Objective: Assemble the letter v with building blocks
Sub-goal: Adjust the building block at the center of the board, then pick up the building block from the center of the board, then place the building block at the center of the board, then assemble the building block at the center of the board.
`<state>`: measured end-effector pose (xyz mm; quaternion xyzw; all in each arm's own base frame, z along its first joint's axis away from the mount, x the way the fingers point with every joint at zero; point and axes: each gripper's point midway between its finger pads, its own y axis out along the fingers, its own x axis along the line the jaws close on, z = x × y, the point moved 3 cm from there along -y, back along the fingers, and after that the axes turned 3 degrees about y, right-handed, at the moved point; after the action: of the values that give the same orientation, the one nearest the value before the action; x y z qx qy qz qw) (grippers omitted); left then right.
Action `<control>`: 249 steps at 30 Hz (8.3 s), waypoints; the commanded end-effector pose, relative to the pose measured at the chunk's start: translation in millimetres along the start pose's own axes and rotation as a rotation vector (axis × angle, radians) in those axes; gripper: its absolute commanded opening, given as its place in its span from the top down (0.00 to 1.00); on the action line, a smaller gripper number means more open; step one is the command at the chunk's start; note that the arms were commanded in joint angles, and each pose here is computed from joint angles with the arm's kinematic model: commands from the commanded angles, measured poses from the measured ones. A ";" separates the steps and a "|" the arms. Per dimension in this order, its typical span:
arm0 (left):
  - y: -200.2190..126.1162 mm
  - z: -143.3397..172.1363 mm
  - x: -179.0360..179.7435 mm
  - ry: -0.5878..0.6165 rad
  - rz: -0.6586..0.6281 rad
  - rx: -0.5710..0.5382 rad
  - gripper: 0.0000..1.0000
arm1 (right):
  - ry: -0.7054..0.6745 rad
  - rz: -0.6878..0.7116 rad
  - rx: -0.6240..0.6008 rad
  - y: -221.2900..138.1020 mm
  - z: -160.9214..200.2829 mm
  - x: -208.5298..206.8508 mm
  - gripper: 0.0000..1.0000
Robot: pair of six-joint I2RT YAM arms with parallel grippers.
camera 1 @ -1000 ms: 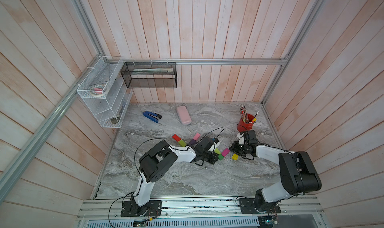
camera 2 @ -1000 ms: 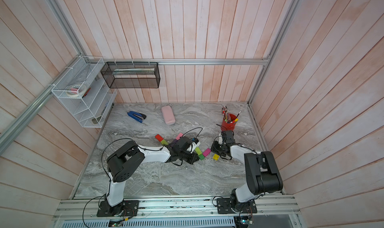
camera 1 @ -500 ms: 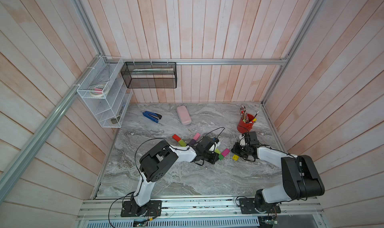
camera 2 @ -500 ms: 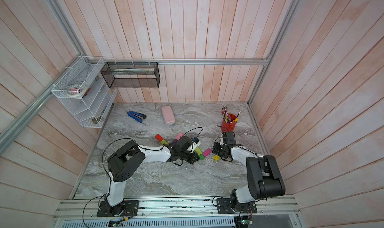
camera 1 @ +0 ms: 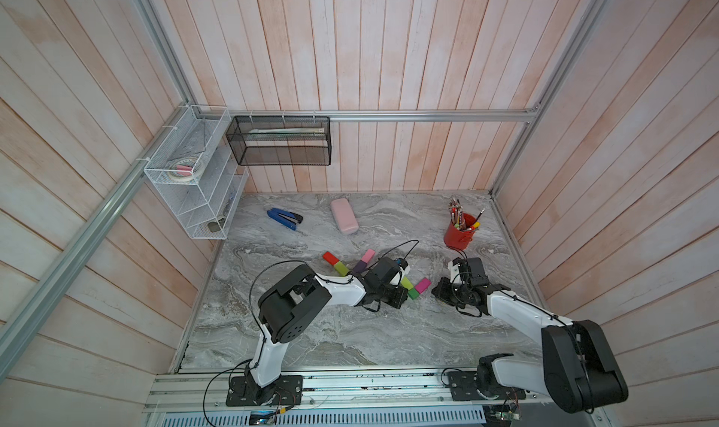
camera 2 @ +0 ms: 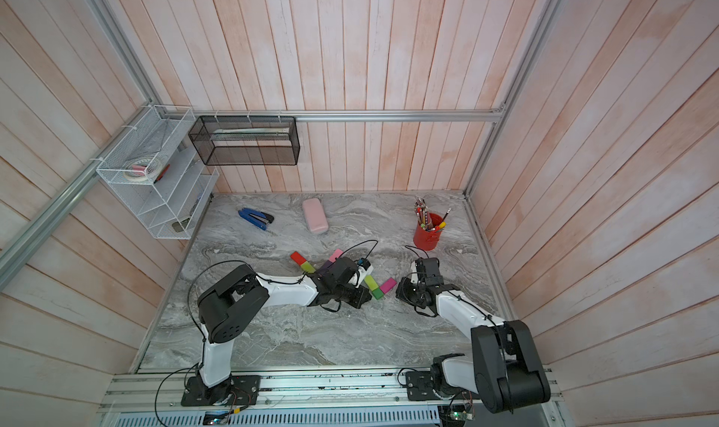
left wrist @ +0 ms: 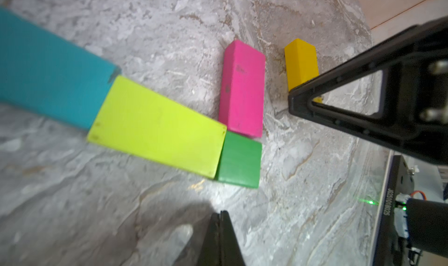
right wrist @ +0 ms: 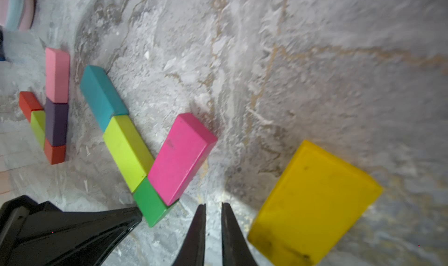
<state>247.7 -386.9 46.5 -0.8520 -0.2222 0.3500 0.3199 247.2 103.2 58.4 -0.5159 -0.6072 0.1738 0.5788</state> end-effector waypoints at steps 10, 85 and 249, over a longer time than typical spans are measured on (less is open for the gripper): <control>2.4 -3.2 -8.3 0.038 0.030 -0.010 1.00 | 0.031 -0.044 0.089 15.3 40.1 7.1 0.85; -55.5 -5.1 -19.0 0.117 0.041 -0.270 0.57 | 0.083 0.294 0.002 -14.7 -40.7 -30.6 0.39; 2.9 -3.2 -1.2 0.088 -0.039 -0.037 1.00 | -0.080 0.181 -0.218 -6.9 -103.8 11.2 0.78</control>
<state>253.6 -400.2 46.3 -0.8679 -0.2200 0.3106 0.3192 347.0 65.5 93.2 -0.6203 -0.5882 0.1893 0.4831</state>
